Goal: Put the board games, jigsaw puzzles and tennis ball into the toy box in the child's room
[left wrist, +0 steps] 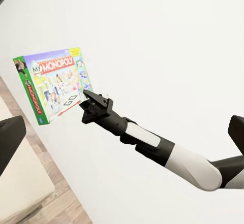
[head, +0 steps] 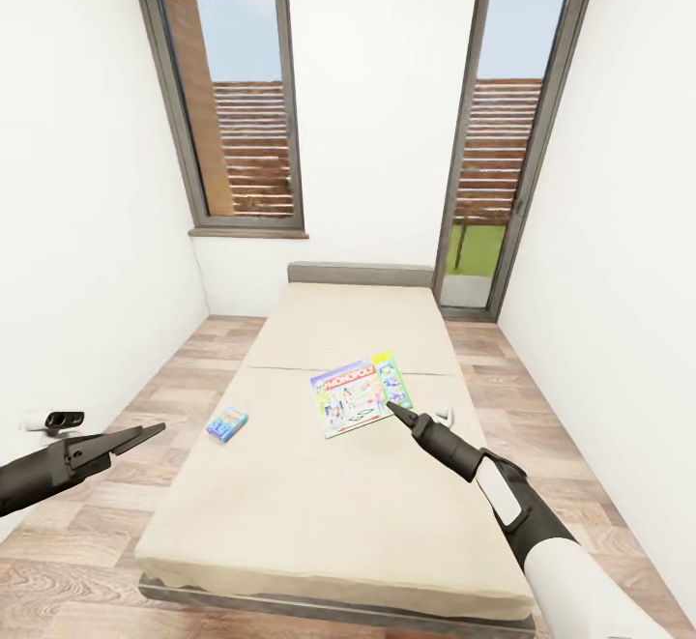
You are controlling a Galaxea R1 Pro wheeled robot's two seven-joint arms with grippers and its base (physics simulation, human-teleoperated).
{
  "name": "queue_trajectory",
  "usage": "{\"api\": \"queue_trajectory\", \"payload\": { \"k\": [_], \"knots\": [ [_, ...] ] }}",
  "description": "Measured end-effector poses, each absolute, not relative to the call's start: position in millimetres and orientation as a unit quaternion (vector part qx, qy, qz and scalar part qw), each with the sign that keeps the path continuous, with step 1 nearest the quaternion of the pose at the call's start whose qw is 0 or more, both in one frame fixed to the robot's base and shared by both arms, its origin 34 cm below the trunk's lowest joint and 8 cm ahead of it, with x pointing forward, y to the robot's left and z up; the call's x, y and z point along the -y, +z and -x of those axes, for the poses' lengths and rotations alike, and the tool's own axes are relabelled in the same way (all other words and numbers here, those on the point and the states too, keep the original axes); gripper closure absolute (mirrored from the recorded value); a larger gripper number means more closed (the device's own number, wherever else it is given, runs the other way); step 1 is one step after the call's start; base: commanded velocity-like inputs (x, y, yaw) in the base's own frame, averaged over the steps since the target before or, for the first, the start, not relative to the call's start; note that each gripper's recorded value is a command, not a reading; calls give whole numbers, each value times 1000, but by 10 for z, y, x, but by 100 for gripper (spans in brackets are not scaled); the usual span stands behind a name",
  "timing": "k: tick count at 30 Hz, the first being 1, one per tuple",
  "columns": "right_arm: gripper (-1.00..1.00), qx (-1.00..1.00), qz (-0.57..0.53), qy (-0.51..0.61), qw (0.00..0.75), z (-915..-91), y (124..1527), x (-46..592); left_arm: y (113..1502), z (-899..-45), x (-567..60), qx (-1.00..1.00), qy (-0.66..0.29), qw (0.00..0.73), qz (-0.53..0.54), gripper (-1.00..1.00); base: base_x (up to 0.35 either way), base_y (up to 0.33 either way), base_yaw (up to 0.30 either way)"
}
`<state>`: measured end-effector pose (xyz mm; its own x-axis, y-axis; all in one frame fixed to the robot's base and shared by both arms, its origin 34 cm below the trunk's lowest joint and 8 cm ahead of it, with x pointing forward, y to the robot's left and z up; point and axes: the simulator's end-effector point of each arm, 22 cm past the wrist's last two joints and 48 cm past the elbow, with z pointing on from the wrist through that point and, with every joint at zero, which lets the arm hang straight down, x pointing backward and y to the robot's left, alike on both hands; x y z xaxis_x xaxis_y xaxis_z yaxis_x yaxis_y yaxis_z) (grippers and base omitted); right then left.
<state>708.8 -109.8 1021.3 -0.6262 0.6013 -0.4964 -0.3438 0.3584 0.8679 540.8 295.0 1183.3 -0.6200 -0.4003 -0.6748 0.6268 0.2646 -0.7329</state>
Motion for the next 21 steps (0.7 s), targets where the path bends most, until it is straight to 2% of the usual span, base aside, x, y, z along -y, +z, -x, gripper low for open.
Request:
{"api": "queue_trajectory", "payload": {
  "k": [21],
  "knots": [
    [100,-707,-92,559,423,-7092,10216,1104,11833,-5408,-2946,-670,-600,428,-85,-100,0,0,1]
  ]
}}
